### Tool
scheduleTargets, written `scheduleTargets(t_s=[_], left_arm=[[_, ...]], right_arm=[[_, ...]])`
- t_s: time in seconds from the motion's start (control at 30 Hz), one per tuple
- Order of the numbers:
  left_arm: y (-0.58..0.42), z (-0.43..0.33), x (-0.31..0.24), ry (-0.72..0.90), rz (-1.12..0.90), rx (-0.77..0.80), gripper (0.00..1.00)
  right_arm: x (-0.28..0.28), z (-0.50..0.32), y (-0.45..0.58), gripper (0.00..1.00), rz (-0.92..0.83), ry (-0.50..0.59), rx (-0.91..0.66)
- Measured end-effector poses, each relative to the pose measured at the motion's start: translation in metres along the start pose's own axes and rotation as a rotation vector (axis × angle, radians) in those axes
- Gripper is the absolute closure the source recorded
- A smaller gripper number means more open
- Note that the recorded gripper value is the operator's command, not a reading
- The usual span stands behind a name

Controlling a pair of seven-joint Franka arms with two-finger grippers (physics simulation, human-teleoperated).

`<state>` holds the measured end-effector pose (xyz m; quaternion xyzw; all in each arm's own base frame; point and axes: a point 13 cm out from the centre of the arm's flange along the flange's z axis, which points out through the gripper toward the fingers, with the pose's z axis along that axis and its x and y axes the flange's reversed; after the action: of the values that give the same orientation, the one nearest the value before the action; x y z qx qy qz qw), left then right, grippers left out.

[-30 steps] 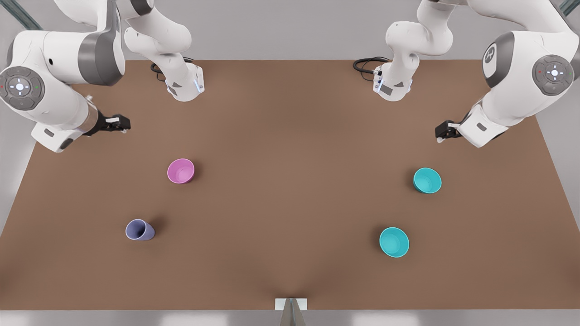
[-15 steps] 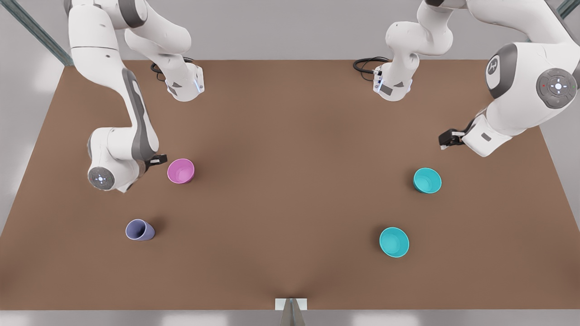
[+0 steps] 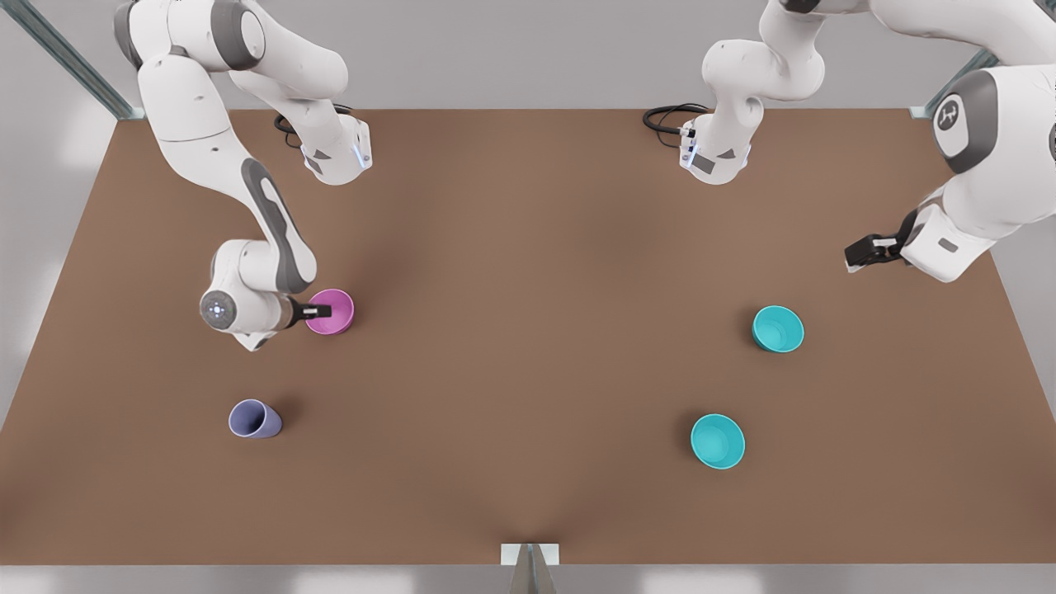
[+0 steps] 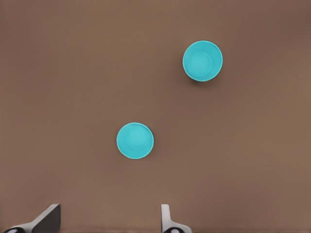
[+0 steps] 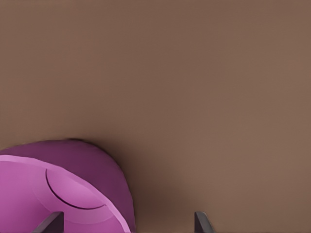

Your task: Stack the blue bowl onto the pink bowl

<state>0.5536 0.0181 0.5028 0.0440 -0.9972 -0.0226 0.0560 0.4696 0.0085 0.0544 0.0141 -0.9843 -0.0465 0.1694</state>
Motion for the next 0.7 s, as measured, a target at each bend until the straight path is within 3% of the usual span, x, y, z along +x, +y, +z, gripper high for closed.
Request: scheduleTargets(t_s=[0.2, 0.27, 0.37, 0.5, 0.57, 0.7], left_arm=[[-0.018, 0.005, 0.005, 0.029, 0.032, -0.001, 0.00], [-0.020, 0.006, 0.010, 0.046, 0.035, -0.001, 0.00], [-0.026, 0.006, 0.016, 0.062, 0.047, -0.001, 0.00], [-0.036, 0.009, 0.023, 0.092, 0.067, -0.012, 0.00], [-0.039, 0.008, 0.028, 0.107, 0.067, -0.012, 0.00], [-0.036, 0.014, 0.030, 0.140, 0.055, -0.018, 0.00]], right_arm=[[-0.012, 0.006, 0.002, 0.00, 0.014, -0.036, -0.009], [-0.013, 0.004, 0.002, 0.23, 0.018, -0.044, -0.012], [-0.015, 0.001, 0.004, 0.48, 0.019, -0.054, -0.016], [-0.017, -0.010, 0.010, 0.59, 0.018, -0.062, -0.024], [-0.016, -0.013, 0.017, 0.77, 0.016, -0.059, -0.034], [-0.019, -0.022, 0.033, 0.79, 0.003, -0.059, -0.059]])
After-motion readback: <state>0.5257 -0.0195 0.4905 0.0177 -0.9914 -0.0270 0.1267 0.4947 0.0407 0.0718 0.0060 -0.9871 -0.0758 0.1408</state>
